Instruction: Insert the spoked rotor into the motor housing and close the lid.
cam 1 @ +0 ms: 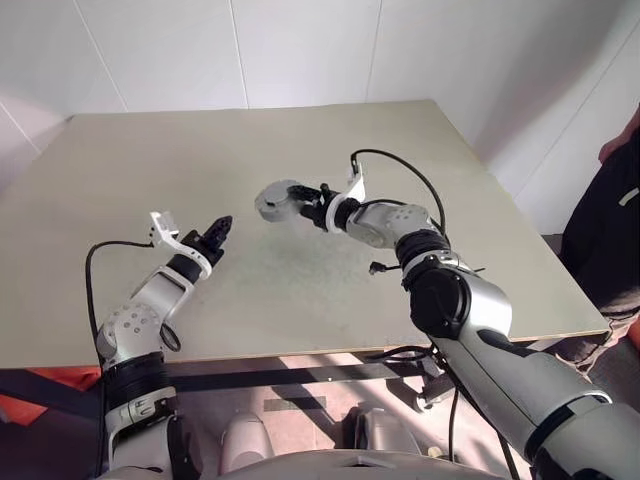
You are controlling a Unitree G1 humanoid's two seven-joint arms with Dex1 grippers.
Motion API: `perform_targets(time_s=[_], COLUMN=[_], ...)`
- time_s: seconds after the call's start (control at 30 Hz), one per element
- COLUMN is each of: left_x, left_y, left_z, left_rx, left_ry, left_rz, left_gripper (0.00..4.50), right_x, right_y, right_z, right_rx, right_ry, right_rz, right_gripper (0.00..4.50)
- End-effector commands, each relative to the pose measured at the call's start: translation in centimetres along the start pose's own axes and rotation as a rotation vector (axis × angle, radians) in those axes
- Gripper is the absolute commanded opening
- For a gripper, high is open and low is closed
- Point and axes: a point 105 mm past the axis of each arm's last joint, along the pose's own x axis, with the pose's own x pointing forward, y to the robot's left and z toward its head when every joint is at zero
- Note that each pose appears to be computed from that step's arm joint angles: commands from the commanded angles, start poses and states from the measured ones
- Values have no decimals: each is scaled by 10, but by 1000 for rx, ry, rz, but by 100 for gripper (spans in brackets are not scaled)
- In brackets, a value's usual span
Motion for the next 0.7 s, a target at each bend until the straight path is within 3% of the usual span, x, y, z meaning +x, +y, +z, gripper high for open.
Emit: perform_targets(time_s=[0.03,0.37,0.7], left_x=[-2,-5,6], left_y=[-13,-29,-34], left_z=[9,2,-5], left_rx=[-75,-223,-463], left_ry=[-47,-39,-7], left_rz=[-94,-205,-287], left_gripper=[87,434,446], right_x=[0,0,-10], right_y=[52,59,105], right_z=[11,3,-2], right_rx=[-22,-64,-100], right_ry=[-9,46,111], right_rz=[160,175,316], right_gripper=[203,203,203])
